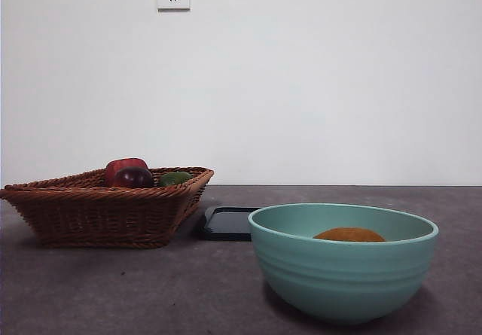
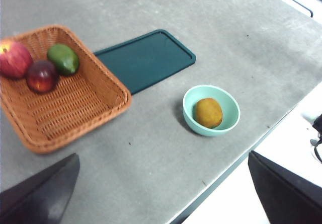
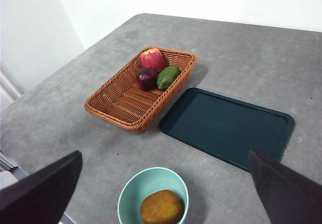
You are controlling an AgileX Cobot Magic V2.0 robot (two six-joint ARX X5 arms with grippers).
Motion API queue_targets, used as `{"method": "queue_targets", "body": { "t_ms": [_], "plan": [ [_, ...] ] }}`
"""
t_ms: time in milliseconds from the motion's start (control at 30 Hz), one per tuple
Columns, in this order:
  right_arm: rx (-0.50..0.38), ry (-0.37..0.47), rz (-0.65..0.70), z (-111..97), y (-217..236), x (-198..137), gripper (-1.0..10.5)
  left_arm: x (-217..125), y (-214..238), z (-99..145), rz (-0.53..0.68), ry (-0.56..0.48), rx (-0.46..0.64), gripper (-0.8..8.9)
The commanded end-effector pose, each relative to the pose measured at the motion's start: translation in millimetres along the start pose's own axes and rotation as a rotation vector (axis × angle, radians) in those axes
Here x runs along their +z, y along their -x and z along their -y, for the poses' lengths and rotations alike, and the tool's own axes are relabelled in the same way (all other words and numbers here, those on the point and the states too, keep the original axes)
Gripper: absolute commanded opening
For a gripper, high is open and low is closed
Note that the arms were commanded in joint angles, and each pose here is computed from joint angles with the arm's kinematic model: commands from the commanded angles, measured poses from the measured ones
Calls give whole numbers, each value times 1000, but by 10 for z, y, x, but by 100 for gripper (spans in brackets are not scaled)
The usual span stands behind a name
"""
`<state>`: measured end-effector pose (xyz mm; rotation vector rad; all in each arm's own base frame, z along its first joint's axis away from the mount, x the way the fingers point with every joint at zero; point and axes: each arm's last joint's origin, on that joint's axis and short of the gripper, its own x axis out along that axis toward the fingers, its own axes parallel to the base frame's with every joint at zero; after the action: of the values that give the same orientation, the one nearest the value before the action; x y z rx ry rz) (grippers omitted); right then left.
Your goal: Pick up the wifruite, put it on the bowl, pick up the plate, put it on desk
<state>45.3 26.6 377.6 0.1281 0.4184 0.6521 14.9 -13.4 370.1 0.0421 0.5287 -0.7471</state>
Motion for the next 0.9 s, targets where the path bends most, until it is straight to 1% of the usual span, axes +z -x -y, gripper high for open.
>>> {"method": "queue_targets", "body": {
  "t_ms": [33, 167, 267, 533, 733, 800, 900],
  "plan": [
    [7, 2, 25, -21, 36, 43, 566, -118, -30, -26, 15, 8, -18, 531],
    [8, 3, 25, -21, 36, 44, 566, -258, -91, -54, 7, 6, -16, 531],
    [8, 0, 23, -21, 35, 42, 566, -274, -110, -54, 6, -1, -13, 531],
    [3, -66, -1, 1, -33, 63, 566, -264, -109, -52, 17, -11, -14, 531],
    [-10, -120, -113, 96, -339, 132, 566, -263, -109, -52, 17, -10, -14, 531],
    [-11, -146, -170, 138, -476, 144, 566, -262, -109, -52, 18, -10, -14, 531],
    [-21, -183, -293, 207, -732, 130, 565, -260, -109, -51, 20, -10, -15, 531]
  ]
}}
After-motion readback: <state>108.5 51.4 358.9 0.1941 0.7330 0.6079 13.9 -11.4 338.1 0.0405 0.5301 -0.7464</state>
